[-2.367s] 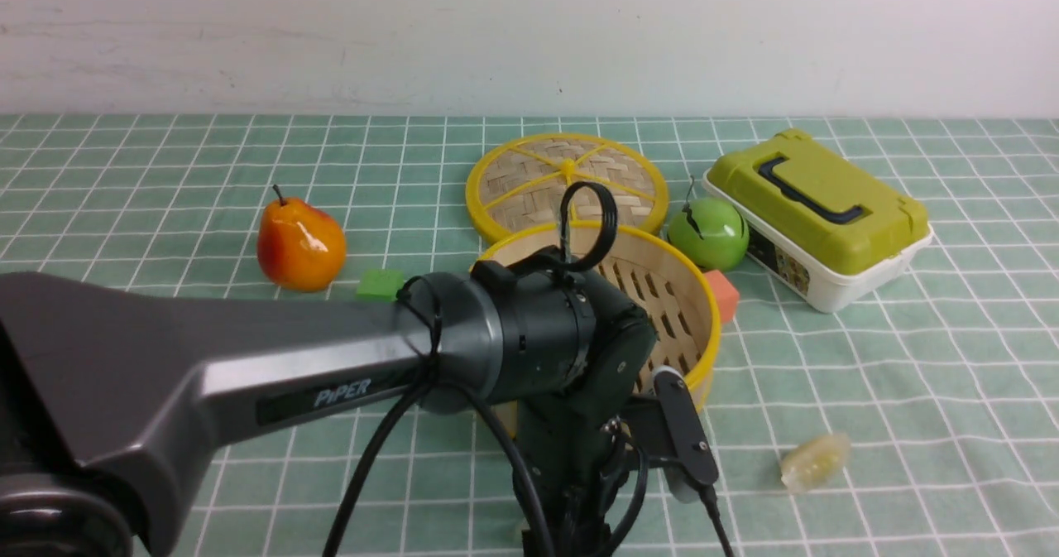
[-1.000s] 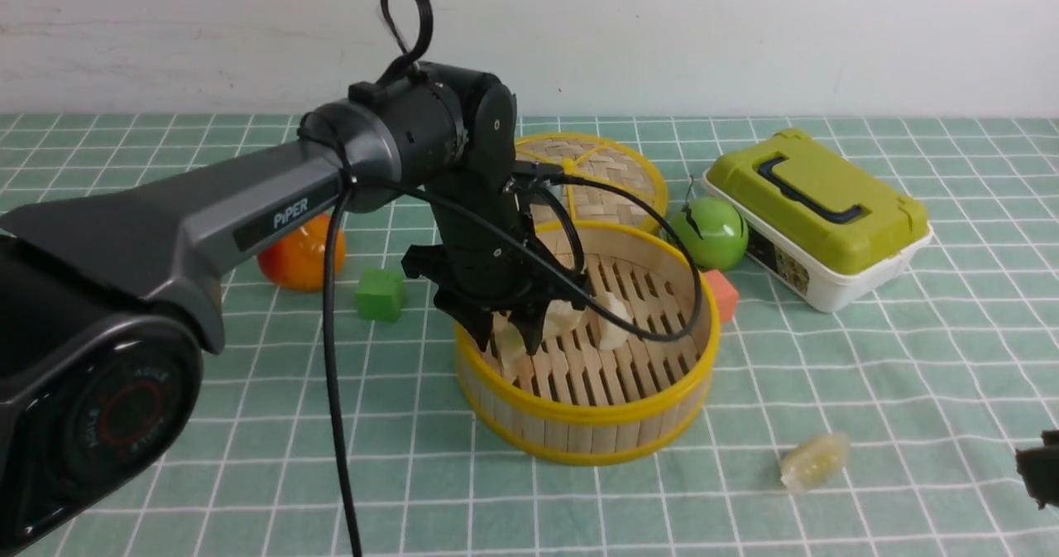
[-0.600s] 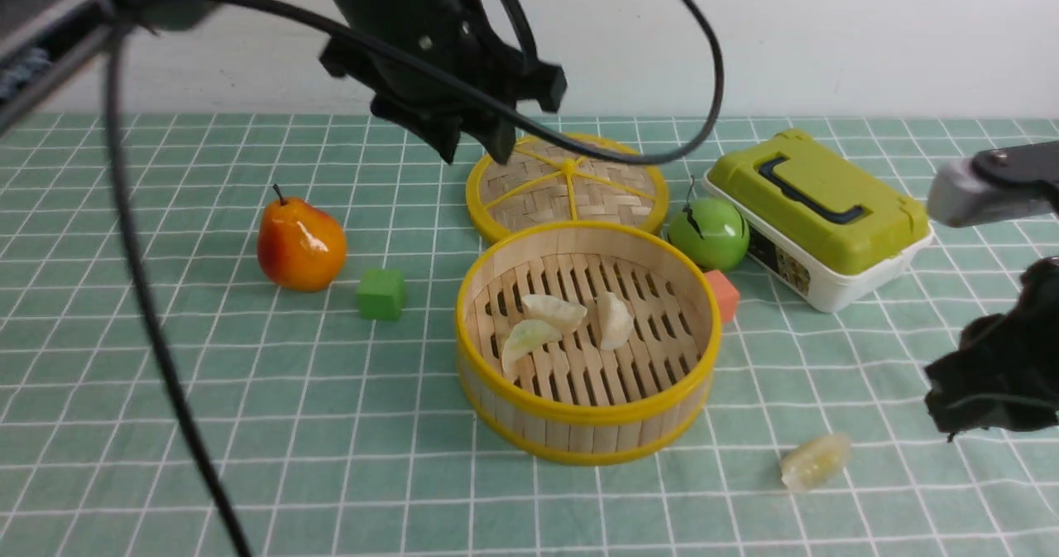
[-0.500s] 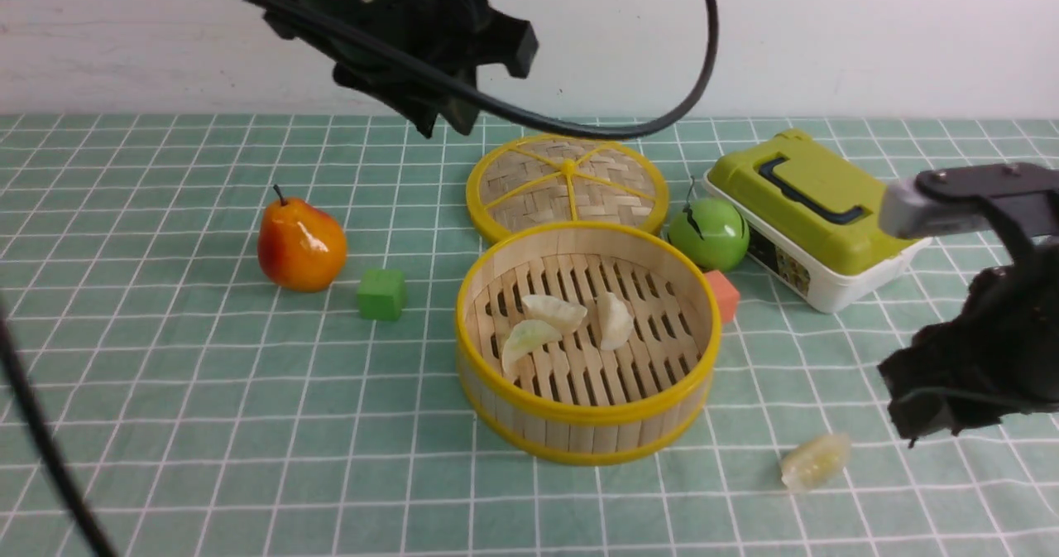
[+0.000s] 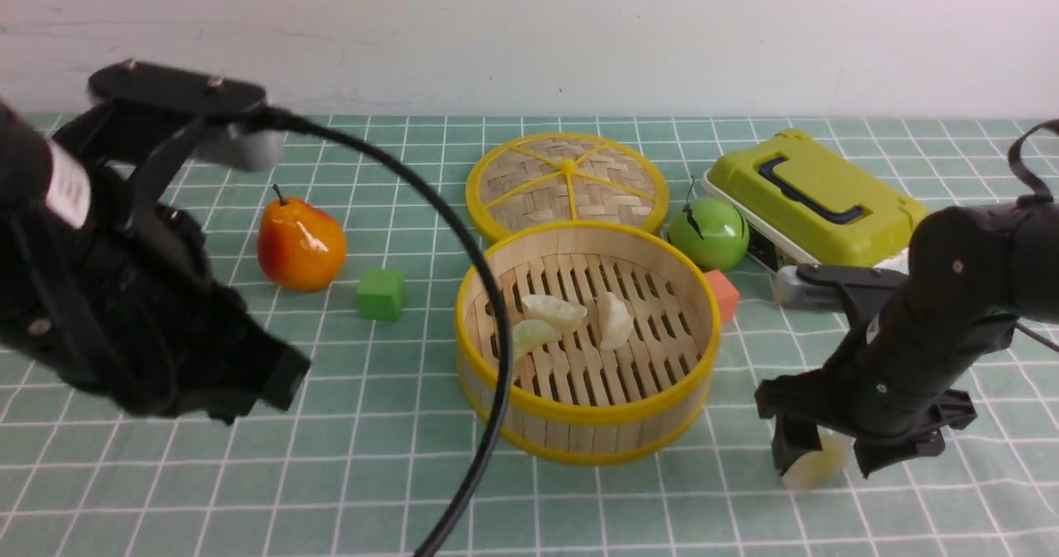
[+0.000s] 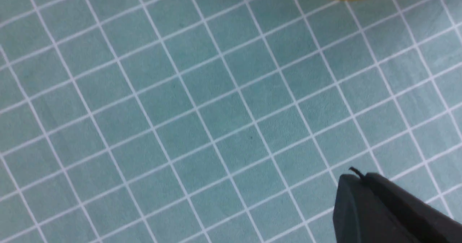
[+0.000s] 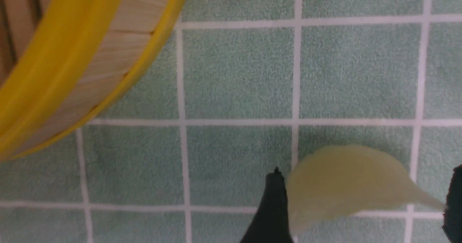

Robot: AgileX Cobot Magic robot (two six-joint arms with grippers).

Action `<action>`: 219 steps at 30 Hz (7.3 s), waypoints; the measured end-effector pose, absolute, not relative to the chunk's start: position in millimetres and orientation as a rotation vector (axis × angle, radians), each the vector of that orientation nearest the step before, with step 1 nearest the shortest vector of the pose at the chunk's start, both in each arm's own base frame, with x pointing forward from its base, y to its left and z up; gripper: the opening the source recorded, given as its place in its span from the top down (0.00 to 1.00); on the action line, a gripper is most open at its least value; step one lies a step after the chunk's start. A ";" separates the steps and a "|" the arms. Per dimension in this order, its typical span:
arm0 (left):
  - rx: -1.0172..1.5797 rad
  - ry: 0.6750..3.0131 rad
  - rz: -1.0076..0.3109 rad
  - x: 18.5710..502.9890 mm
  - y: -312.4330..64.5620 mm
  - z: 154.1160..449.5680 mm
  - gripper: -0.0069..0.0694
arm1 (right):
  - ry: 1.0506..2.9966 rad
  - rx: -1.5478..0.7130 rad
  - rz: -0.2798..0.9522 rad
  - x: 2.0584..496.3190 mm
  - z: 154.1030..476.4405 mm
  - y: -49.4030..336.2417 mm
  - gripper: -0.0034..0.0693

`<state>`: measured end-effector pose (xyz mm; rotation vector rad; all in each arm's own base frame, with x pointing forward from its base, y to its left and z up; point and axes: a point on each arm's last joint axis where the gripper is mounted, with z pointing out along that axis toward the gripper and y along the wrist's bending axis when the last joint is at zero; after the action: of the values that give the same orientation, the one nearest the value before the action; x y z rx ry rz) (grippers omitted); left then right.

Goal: Put the dumplings into the steamer on the table with the blue tablecloth.

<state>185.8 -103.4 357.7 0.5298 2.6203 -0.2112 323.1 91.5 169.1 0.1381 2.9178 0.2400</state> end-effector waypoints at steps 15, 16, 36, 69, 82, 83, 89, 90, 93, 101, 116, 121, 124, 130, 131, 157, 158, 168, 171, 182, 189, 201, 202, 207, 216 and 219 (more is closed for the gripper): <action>0.511 2.557 -0.249 159.8 -90.0 359.5 0.93 | 2.916 0.096 0.272 329.7 172.1 95.5 0.54; 0.510 2.555 -0.255 158.2 -89.5 360.5 0.93 | 2.922 0.060 0.272 330.3 177.2 96.4 0.54; 0.460 2.319 -0.384 82.5 -51.6 364.2 0.93 | 2.649 -0.521 0.364 376.6 222.0 234.4 0.55; 0.328 2.105 -0.518 32.0 -25.0 312.1 0.93 | 1.886 -0.412 0.542 130.2 377.1 85.3 0.98; 0.328 2.106 -0.518 31.9 -25.0 312.0 0.92 | 1.743 -0.416 0.524 74.1 373.4 50.3 0.97; 0.328 2.106 -0.518 31.9 -25.0 312.0 0.92 | 1.753 -0.419 0.523 73.5 372.5 50.1 0.97; 0.328 2.106 -0.518 31.9 -25.0 312.0 0.91 | 1.781 -0.433 0.507 73.4 368.4 49.7 0.97; 0.328 2.106 -0.518 31.9 -25.0 312.0 0.91 | 1.784 -0.435 0.504 73.4 368.1 49.6 0.97; 0.328 2.106 -0.518 31.9 -25.0 312.0 0.90 | 1.778 -0.438 0.488 74.4 367.0 49.3 0.98; 0.327 2.106 -0.518 31.9 -25.0 312.0 0.90 | 1.689 -0.382 0.388 83.1 306.1 43.7 0.98; 0.327 2.106 -0.517 32.0 -25.0 312.0 0.88 | 1.654 -0.011 0.165 56.5 192.5 6.7 0.98; 0.328 2.106 -0.515 32.1 -24.8 312.0 0.88 | 1.770 0.021 0.129 54.9 180.6 4.2 0.98; 0.328 2.106 -0.515 32.1 -24.8 312.0 0.87 | 1.838 0.020 0.117 53.5 174.5 3.6 0.98; 0.328 2.106 -0.515 32.1 -24.8 312.0 0.87 | 1.867 0.024 0.119 52.5 173.9 3.6 0.98; 0.328 2.106 -0.515 32.1 -24.8 312.0 0.87 | 1.868 0.025 0.120 52.4 173.7 3.6 0.98; 0.328 2.106 -0.514 32.1 -24.8 312.0 0.85 | 1.869 0.026 0.120 52.3 173.6 3.6 0.97; 0.328 2.105 -0.512 32.1 -24.7 312.0 0.85 | 1.869 0.026 0.120 52.3 173.6 3.6 0.96; 0.316 2.002 -0.479 38.2 -23.7 318.3 0.88 | 1.869 0.026 0.120 52.3 173.7 3.6 0.95; 0.292 1.897 -0.441 46.9 -24.0 316.7 0.93 | 1.869 0.026 0.120 52.3 173.7 3.6 0.95; -0.074 1.546 -0.252 53.9 -6.1 255.2 0.93 | 1.869 0.026 0.120 52.3 173.7 3.6 0.94; -0.166 1.636 -0.125 54.8 1.1 201.7 0.93 | 1.869 0.026 0.120 52.3 173.7 3.6 0.94; -0.200 1.856 -0.121 52.9 0.9 171.4 0.93 | 1.869 0.026 0.120 52.3 173.7 3.6 0.92; -0.202 1.861 -0.123 52.9 0.8 170.7 0.93 | 1.869 0.026 0.121 52.3 173.7 3.7 0.92; -0.203 1.868 -0.123 52.7 0.8 170.1 0.93 | 1.869 0.026 0.121 52.3 173.7 3.6 0.92; -0.203 1.865 -0.124 52.7 0.8 170.4 0.93 | 1.869 0.026 0.121 52.3 173.7 3.6 0.90; -0.203 1.864 -0.124 52.8 0.8 170.5 0.93 | 1.869 0.026 0.121 52.3 173.7 3.6 0.89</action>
<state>52.8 0.8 170.5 -0.2028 1.8640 -0.1241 52.3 3.6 173.7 0.0259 1.8690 0.1206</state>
